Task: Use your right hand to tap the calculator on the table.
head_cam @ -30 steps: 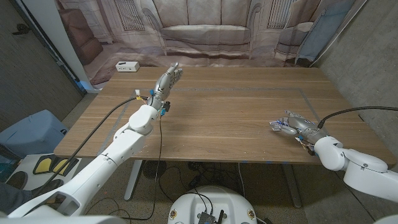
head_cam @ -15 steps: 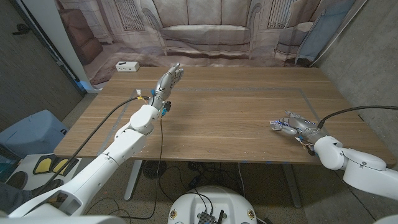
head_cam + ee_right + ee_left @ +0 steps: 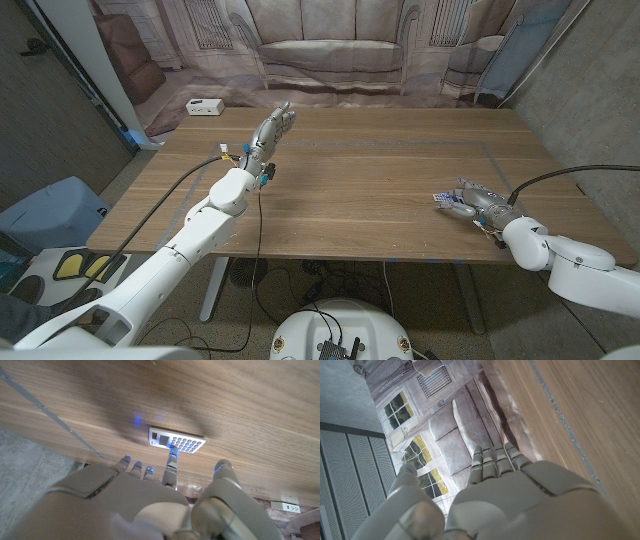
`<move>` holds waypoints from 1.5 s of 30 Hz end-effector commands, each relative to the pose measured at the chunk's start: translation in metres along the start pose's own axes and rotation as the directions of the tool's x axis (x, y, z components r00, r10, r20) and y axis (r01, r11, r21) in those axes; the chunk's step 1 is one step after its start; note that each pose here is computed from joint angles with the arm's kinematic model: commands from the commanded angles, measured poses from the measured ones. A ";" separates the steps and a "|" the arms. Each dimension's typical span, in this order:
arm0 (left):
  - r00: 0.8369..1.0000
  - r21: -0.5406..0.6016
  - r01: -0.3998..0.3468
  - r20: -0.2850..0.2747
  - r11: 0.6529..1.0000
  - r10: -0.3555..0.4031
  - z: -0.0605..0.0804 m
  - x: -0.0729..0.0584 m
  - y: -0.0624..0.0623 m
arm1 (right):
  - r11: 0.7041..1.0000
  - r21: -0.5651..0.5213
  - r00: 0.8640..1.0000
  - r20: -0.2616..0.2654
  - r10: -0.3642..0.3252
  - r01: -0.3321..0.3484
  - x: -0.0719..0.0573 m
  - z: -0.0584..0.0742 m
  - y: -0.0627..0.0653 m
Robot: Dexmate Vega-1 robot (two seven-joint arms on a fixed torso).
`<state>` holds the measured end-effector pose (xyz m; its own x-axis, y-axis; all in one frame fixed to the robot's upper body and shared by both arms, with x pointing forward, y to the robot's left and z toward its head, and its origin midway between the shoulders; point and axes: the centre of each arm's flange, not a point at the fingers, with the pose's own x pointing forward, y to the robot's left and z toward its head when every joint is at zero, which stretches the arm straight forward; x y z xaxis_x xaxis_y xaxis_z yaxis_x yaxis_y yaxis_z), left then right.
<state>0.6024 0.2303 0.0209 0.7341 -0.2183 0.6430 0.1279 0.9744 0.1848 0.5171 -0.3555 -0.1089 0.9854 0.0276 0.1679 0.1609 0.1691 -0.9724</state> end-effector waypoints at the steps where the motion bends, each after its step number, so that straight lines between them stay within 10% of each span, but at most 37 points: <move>1: 1.000 -0.005 0.004 -0.002 1.000 -0.004 -0.001 0.001 0.000 | 0.999 -0.033 1.000 -0.023 0.018 -0.018 0.001 -0.001 0.001; 45: 1.000 -0.016 0.013 0.004 1.000 -0.013 -0.003 0.009 -0.005 | 0.999 -0.037 1.000 -0.017 -0.024 0.023 0.000 0.000 -0.014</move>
<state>0.6092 0.2257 0.0216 0.7322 -0.2268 0.6422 0.1461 0.9733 0.1772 0.5153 -0.3581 -0.1026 0.9860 0.0016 0.1668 0.1650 0.1366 -0.9768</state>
